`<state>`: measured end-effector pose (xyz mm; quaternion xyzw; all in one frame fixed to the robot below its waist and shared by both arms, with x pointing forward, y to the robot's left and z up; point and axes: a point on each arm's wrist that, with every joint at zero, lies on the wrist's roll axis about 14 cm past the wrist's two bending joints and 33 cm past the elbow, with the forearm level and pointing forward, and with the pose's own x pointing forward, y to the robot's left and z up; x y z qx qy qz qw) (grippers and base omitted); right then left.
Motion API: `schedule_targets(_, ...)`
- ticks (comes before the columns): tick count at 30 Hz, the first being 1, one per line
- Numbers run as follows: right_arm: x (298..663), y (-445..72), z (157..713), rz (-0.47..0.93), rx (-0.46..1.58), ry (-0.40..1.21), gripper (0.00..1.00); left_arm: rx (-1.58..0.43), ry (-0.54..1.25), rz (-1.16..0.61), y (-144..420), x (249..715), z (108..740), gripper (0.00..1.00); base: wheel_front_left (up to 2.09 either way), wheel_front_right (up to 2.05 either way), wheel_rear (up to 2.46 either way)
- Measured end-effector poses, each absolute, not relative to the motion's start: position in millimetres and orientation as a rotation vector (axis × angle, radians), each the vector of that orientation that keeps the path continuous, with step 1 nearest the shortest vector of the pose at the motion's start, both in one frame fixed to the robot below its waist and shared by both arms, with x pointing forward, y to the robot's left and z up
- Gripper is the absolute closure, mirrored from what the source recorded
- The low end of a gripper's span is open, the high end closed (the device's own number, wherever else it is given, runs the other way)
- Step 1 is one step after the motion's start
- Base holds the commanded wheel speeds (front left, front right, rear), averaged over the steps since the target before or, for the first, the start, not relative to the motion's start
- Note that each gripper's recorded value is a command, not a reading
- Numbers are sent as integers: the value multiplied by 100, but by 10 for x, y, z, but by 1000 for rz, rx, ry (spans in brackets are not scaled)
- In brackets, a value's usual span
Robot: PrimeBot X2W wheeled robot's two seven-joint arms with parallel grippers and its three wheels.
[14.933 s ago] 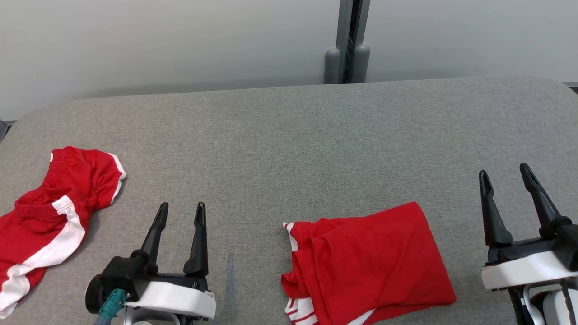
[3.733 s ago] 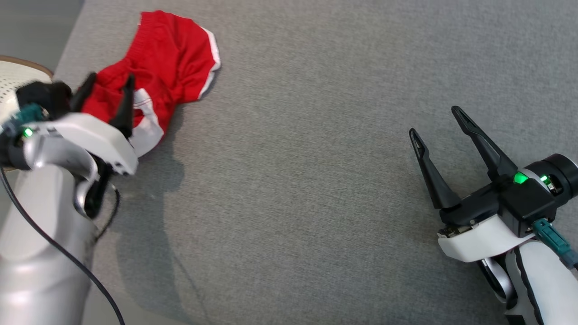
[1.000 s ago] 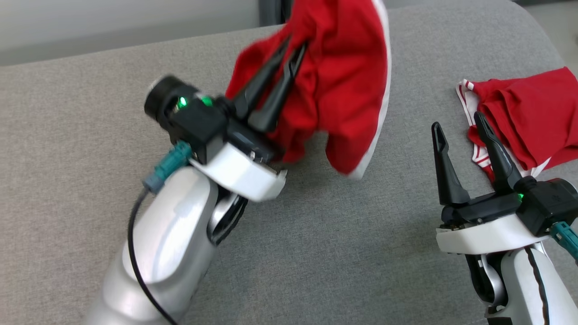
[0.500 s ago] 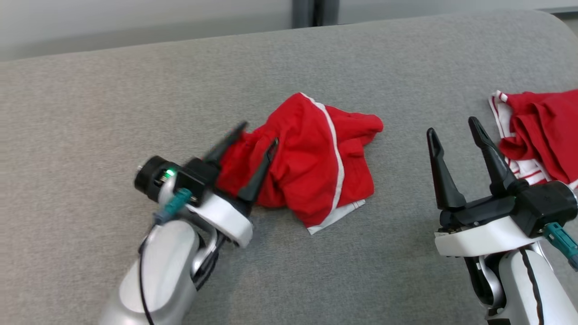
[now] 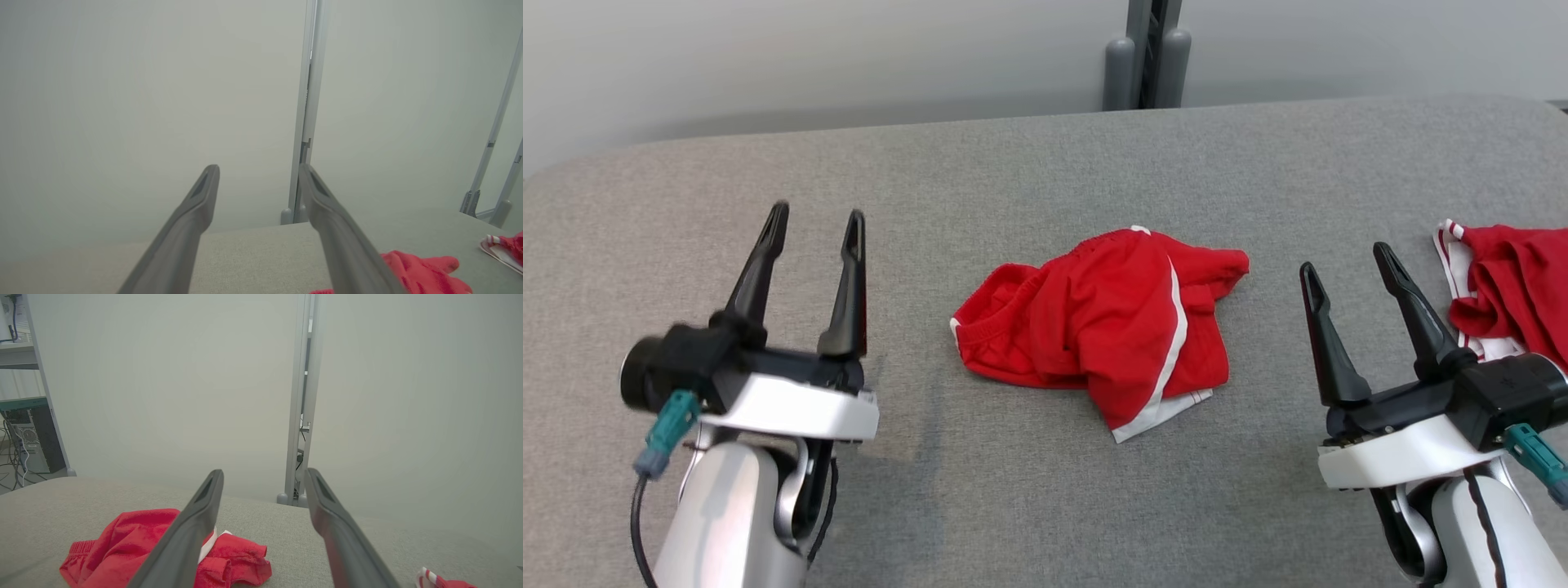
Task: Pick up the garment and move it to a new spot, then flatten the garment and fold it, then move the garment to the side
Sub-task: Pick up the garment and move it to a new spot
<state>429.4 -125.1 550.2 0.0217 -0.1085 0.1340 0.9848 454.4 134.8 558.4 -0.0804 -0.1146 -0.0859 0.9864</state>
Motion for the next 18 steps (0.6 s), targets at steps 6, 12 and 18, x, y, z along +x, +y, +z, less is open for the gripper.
schedule_targets(6, 4263, -1256, 5545, 278, 34, -228, 0, -149, -185, -112, 1516, 4293, 5410, 0, 0, 0, 0)
schedule_targets(12, 4225, -1195, 5518, 291, 47, -219, 0, -150, -165, -33, 1720, 4068, 5319, 0, 0, 0, 0)
schedule_targets(18, 4215, -1172, 5476, 296, 54, -205, 0, -187, -141, -35, 1638, 3959, 5253, 0, 0, 0, 0)
